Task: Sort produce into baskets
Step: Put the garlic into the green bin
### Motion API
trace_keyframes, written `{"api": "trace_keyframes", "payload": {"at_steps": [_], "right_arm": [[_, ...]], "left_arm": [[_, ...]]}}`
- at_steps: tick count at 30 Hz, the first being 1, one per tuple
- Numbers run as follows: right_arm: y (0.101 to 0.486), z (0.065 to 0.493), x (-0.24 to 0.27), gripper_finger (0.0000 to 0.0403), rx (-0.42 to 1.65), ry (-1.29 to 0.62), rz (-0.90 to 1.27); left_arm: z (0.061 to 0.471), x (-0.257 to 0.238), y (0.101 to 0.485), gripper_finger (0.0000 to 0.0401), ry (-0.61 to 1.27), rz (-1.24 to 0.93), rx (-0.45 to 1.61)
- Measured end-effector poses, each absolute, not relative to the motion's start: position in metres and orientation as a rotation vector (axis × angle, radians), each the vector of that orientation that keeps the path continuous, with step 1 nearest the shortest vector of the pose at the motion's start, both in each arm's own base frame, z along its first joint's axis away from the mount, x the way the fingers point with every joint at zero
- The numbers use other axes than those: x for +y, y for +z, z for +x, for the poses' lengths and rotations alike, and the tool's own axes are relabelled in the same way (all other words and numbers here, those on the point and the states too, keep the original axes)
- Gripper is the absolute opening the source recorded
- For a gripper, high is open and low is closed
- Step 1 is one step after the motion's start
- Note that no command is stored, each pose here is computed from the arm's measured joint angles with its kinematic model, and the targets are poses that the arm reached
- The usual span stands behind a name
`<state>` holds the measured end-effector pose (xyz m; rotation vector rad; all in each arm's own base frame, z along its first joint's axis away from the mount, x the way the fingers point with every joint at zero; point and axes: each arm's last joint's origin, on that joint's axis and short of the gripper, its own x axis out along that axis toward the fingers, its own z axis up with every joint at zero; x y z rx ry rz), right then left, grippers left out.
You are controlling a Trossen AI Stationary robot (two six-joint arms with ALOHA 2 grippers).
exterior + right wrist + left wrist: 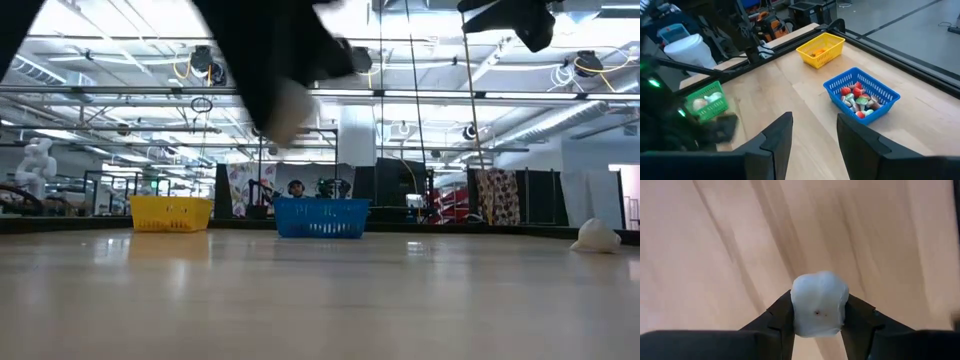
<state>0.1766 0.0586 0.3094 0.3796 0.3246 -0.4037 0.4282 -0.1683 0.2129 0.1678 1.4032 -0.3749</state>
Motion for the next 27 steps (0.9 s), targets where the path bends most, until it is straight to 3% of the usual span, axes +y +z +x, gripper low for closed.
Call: {"api": "trace_keyframes", "payload": {"at_steps": [6,12,22,27], "right_arm": [[0.307,0.180,0.060,0.0146,0.334,-0.391,0.384],[0.306,0.182,0.062,0.0146,0.340,-0.382,0.385],[0.312,0.185,0.062,0.0146,0.292,-0.356,0.354],[0.317,0.187,0.062,0.0146,0.260,-0.338,0.295]], "left_arm": [[0.371,-0.206,0.244,0.0131,-0.222,0.288,1.563],[0.325,-0.235,0.273,0.0133,-0.035,0.337,1.526],[0.244,-0.247,0.264,0.0135,0.112,0.233,1.621],[0.214,-0.246,0.251,0.0135,0.148,0.066,1.649]]}}
